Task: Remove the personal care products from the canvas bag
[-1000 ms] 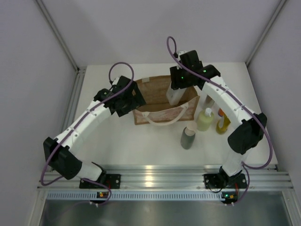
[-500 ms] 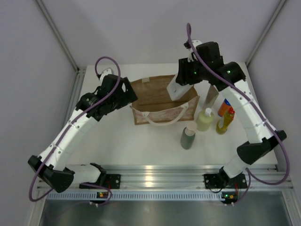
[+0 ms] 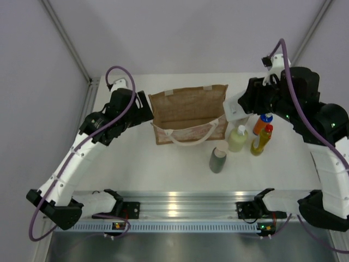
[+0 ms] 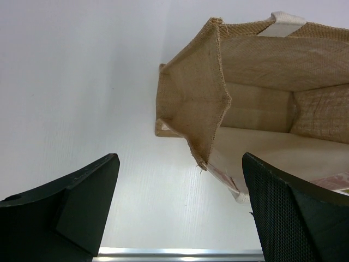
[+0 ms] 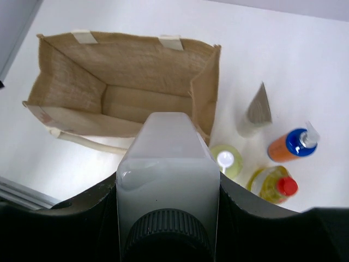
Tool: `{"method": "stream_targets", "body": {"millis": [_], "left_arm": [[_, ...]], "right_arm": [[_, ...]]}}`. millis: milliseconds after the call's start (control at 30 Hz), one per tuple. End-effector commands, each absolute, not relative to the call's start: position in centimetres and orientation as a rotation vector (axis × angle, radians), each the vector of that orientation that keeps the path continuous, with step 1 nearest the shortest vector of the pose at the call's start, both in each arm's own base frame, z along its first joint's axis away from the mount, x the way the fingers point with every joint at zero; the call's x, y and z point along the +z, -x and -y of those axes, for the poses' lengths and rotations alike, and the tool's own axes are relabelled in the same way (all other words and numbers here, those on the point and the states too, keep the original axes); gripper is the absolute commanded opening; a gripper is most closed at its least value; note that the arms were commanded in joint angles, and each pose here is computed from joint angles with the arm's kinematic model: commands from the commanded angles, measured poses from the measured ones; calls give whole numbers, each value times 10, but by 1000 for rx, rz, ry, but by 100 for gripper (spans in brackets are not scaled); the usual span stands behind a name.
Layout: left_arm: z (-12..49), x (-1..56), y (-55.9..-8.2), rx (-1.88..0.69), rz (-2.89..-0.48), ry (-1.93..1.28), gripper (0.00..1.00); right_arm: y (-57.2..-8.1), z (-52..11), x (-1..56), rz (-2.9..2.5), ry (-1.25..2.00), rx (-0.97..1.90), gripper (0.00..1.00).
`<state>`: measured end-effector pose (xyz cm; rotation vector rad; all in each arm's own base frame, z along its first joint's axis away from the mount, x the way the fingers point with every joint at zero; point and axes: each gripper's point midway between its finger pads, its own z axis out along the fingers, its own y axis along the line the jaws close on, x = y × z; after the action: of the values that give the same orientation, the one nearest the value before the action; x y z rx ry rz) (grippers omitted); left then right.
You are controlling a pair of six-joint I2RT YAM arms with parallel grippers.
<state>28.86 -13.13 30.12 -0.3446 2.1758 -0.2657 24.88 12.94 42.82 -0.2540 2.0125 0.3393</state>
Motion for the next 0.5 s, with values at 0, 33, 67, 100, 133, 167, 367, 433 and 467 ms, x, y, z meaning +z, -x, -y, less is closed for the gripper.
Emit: {"method": "stream_targets", "body": {"millis": [0,33,67,100,133,167,367,433,467], "left_arm": [[122,312,-286,-236,-2138,313,99],[121,311,-285,-232,-2143,310,99],[121,309,-285,-230,-2147,302,99],[120,309,-284,-224,-2148,299,98],[120,308,-284,-219,-2152,295,99],[120,306,-283,-212,-2162,273,99],[118,307,-285,-154,-2180,186,99],[115,308,-285,-135,-2175,180,99],[114,308,-286,-125,-2173,178,99]], "right_arm": [[-243,-103,440,-1944,144,275,0],[-238,-96,439,-1938,129,262,0],[-238,-94,425,-1971,123,234,0],[-236,-90,420,-1977,111,221,0],[-231,-84,418,-1972,95,209,0],[-232,-77,403,-2002,70,160,0],[-217,-54,360,-2044,50,53,0],[-213,-56,350,-2053,67,69,0],[-213,-56,336,-2083,70,57,0]]}}
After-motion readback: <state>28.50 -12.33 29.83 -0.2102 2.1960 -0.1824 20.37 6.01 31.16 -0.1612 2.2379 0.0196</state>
